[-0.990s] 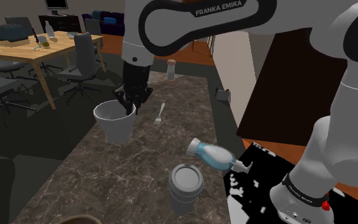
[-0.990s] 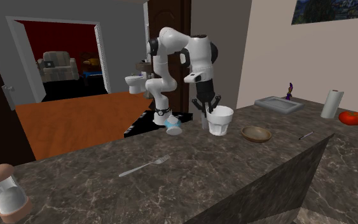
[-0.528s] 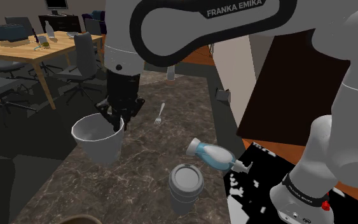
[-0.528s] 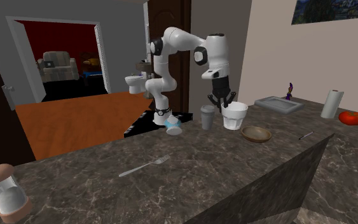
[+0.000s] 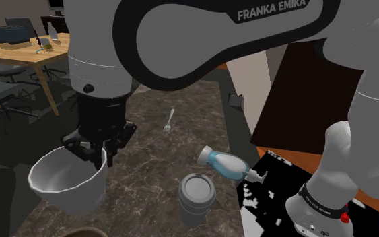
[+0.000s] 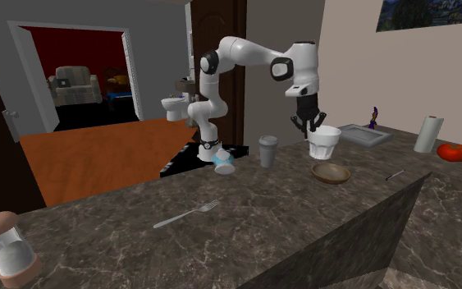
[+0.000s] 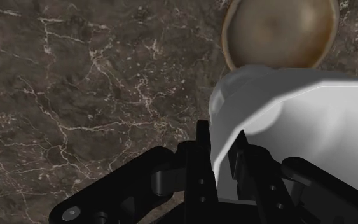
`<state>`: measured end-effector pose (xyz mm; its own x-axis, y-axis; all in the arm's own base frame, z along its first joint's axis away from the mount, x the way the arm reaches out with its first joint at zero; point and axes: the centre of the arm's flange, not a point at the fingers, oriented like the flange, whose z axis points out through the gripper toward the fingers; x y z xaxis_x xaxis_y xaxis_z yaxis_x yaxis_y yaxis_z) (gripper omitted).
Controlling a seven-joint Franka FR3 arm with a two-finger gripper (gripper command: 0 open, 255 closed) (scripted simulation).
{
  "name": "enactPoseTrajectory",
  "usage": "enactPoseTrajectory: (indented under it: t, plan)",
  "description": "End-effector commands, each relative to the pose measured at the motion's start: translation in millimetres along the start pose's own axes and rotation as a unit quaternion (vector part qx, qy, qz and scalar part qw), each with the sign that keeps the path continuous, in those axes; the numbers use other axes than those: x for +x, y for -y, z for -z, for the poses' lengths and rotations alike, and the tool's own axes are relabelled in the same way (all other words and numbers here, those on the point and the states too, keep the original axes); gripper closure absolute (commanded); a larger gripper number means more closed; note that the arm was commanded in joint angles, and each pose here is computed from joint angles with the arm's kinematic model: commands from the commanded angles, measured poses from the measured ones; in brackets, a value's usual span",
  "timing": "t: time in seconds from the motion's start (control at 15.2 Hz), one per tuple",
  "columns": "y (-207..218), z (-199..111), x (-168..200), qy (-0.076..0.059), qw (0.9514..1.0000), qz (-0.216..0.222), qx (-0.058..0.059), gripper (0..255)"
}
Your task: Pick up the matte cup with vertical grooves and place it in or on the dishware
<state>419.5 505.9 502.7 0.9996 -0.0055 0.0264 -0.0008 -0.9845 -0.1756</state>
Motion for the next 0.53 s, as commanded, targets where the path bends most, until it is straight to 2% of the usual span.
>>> enactPoseTrajectory:
  t: [0.0,0.33,0.46]
  plan:
    - [17,0,-17,-0.001,1.0000,-0.001,0.000,255]
    - [70,-3,-57,-0.001,1.0000,-0.001,0.000,255]
    - [77,-8,-63,-0.001,1.0000,-0.001,0.000,255]
